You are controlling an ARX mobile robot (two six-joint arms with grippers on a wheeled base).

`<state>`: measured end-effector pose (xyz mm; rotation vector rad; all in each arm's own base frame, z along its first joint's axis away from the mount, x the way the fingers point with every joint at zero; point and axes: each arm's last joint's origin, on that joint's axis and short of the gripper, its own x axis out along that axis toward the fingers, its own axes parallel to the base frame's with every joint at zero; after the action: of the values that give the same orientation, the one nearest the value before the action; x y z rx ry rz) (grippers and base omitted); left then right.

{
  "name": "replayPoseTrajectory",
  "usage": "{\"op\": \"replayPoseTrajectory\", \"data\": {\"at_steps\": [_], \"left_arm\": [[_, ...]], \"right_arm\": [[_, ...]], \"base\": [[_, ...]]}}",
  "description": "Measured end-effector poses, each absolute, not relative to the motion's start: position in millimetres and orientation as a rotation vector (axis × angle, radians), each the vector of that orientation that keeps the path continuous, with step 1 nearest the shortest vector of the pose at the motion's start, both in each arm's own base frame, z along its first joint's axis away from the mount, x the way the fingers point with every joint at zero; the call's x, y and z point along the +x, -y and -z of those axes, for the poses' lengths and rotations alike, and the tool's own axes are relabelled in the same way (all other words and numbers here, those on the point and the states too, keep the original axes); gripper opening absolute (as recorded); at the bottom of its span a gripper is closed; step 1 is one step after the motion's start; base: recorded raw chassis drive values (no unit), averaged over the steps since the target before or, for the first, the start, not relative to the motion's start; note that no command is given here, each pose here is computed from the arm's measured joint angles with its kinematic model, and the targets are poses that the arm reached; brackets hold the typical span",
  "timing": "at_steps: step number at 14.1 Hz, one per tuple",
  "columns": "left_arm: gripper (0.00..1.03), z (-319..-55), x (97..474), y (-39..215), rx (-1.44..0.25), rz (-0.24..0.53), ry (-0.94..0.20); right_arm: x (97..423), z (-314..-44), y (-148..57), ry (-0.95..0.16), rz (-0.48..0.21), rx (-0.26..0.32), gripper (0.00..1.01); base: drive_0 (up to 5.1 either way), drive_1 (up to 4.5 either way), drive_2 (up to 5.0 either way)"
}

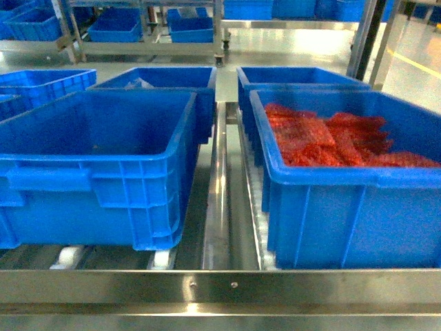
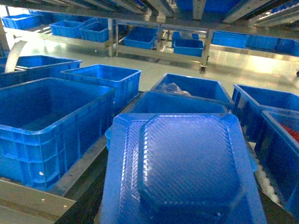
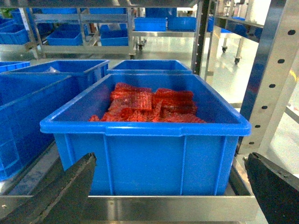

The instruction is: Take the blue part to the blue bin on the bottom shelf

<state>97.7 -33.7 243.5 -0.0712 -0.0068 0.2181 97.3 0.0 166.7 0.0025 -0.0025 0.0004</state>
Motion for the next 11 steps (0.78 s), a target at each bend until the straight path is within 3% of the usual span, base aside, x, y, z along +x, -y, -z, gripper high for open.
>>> {"op": "replayPoseTrajectory", "data": {"at_steps": [11], "left_arm": [[0.43, -243.0, 97.7, 33.7, -0.07, -0.218, 0.005]], "right_arm": [[97.3, -166.6, 0.0, 0.001, 0.0, 0.002, 0.98]], "base": [[0.0, 0.0, 0.0]]}}
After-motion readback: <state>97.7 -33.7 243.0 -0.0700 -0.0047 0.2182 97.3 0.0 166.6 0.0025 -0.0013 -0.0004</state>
